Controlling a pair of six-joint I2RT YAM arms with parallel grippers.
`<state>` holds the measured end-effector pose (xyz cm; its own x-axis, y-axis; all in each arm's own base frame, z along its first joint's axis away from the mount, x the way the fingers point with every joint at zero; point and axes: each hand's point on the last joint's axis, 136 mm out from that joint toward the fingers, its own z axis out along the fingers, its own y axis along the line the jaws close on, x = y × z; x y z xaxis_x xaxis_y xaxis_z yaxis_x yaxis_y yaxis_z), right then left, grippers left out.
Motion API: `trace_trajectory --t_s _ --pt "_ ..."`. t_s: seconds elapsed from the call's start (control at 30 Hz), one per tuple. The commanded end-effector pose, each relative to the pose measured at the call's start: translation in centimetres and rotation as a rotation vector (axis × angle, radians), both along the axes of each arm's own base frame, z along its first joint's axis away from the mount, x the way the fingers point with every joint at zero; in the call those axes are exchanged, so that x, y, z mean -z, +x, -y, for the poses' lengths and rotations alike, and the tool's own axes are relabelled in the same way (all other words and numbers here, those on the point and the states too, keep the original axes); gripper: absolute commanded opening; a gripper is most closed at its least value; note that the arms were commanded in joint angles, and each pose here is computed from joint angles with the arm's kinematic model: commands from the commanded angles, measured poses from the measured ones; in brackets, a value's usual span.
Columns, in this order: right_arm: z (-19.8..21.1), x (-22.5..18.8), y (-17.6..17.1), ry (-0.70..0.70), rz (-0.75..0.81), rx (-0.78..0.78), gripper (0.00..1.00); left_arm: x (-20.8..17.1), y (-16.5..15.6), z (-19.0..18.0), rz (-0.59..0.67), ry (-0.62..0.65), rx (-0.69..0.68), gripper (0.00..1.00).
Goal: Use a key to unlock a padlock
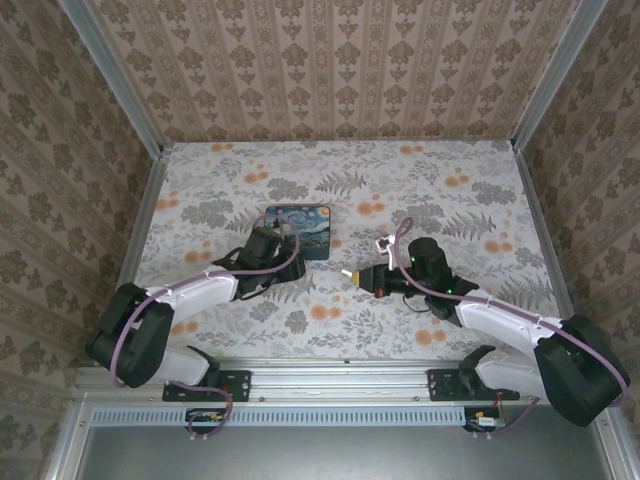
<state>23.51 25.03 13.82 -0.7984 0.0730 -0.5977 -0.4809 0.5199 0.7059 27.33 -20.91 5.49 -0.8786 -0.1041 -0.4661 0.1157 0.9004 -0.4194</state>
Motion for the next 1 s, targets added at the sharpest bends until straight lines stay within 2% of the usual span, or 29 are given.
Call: trace_trajectory --t_s 0.0,0.23,0.47,0.63,0.97 --pt "0.1 -0.6 0.1 -0.016 0.101 -0.008 0.00 -0.9 1.0 0.8 0.039 -0.013 0.023 0.63" --pt "0.4 0.3 0.8 -0.051 0.071 0.030 0.00 -0.5 2.0 1.4 0.058 0.015 0.024 0.66" --pt "0.2 0.2 1.2 -0.058 0.057 0.039 0.00 0.5 2.2 1.6 0.069 0.105 -0.003 0.69" --pt "0.1 -0.3 1.4 -0.050 0.064 0.040 0.00 1.4 2.3 1.3 0.097 0.217 -0.048 0.67" --pt "0.2 -0.4 1.1 -0.047 0.070 0.032 0.00 3.2 2.0 0.6 0.078 0.326 -0.147 0.62"
